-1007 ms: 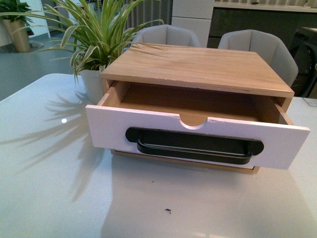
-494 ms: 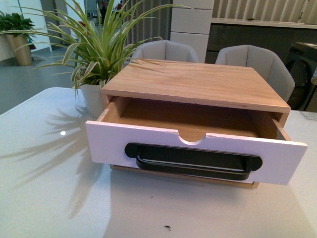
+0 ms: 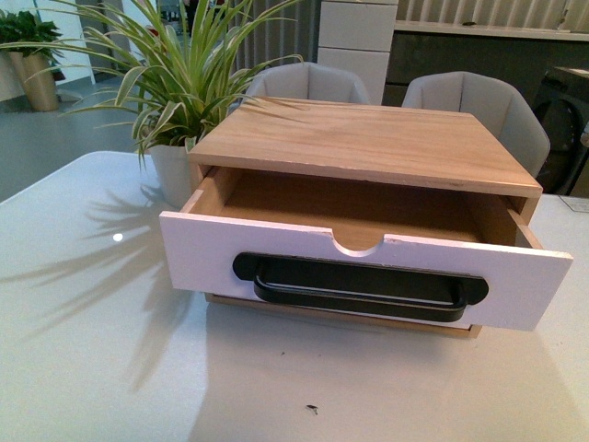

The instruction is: Pull drawer

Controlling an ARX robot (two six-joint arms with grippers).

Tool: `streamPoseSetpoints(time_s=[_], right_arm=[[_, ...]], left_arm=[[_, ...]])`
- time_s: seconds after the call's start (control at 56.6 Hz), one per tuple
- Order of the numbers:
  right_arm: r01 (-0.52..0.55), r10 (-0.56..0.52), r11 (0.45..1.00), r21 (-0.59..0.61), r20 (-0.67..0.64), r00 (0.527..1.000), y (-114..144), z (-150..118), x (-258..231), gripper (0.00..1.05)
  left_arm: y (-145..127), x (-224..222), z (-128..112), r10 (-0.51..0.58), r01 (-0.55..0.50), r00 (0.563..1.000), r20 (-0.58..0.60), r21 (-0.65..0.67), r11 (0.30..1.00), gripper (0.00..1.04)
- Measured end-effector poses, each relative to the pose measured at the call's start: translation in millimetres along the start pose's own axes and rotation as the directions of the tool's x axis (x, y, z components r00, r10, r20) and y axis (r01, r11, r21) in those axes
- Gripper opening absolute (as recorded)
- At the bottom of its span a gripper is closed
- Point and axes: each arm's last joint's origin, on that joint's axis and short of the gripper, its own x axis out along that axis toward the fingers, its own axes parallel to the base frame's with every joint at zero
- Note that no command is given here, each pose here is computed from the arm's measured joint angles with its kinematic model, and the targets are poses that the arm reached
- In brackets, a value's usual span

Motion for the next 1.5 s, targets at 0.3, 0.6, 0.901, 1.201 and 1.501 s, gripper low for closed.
streamPoseSetpoints(time_s=[0.3, 0.6, 0.901, 1.201, 1.501], right_arm=[[0.000, 0.000, 1.000, 0.000, 0.019, 1.000, 0.0, -6.7, -1.6, 0.02], [-0.001, 0.001, 1.000, 0.000, 0.020, 1.000, 0.0, -6.7, -1.6, 0.02], [-0.002, 0.002, 1.000, 0.000, 0.021, 1.000, 0.1, -6.6, -1.7, 0.02], [-0.001, 0.001, 1.000, 0.000, 0.021, 1.000, 0.0, -6.6, -1.7, 0.02], [-0.001, 0.001, 1.000, -0.001, 0.021, 1.000, 0.0, -6.6, -1.7, 0.37]], left_arm=[[0.0, -10.2, 1.4, 0.000, 0.000, 1.000, 0.003, 0.001, 1.000, 0.03], [0.0, -17.4, 1.4, 0.000, 0.000, 1.000, 0.004, 0.001, 1.000, 0.03], [0.0, -27.1, -3.2, 0.000, 0.000, 1.000, -0.030, 0.001, 1.000, 0.03], [0.0, -31.6, -1.6, 0.000, 0.000, 1.000, -0.001, 0.002, 1.000, 0.03], [0.0, -31.6, -1.6, 0.000, 0.000, 1.000, -0.002, 0.001, 1.000, 0.41]])
